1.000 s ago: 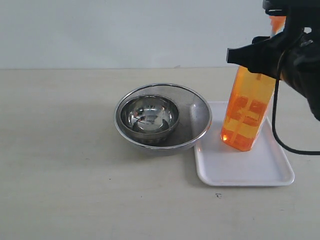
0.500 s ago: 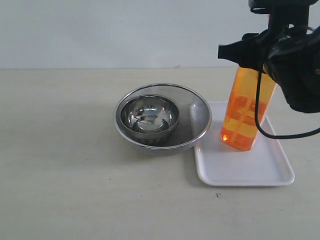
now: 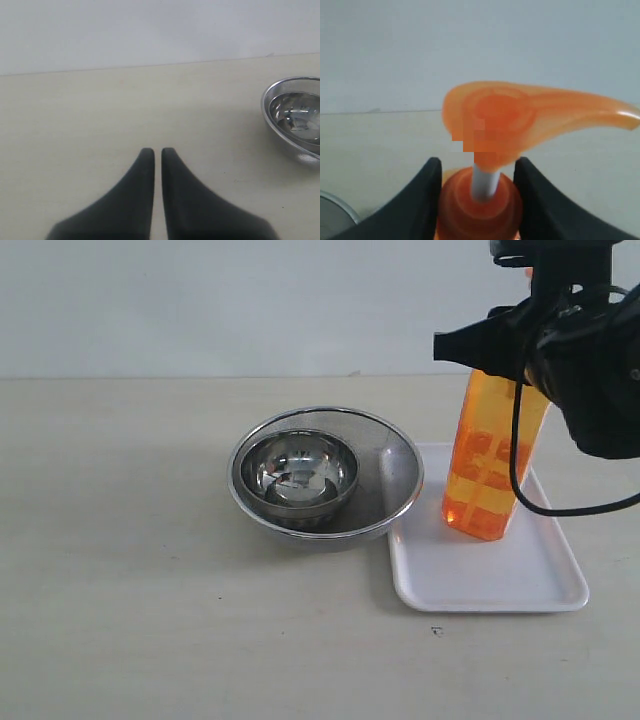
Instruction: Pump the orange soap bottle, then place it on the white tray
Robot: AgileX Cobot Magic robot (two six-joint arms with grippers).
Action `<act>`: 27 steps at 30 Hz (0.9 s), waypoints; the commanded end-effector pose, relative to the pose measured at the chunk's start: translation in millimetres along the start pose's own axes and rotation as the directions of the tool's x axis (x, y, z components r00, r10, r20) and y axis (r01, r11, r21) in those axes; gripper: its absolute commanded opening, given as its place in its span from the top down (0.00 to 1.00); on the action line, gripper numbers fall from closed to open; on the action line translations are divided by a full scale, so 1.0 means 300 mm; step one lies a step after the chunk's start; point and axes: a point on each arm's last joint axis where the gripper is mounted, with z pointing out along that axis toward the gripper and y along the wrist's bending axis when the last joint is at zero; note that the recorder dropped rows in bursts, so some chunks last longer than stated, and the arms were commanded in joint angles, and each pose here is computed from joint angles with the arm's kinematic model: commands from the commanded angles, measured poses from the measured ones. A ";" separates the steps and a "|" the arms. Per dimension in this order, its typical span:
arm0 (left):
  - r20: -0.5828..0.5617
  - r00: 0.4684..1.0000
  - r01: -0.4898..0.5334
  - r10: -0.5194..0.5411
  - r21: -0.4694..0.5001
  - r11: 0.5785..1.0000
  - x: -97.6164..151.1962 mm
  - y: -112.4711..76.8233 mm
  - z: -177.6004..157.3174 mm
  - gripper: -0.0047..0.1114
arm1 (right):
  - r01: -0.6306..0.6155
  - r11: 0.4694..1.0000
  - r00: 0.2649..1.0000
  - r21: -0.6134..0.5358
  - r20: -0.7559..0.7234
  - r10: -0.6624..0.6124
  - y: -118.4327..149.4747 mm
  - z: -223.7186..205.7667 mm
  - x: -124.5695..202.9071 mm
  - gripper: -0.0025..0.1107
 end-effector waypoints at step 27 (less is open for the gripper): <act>0.009 1.000 0.008 -0.008 -0.007 1.000 0.002 0.005 -0.002 0.92 | 0.183 0.971 0.981 -0.153 -0.029 -0.190 0.016 -0.046 -0.017 0.98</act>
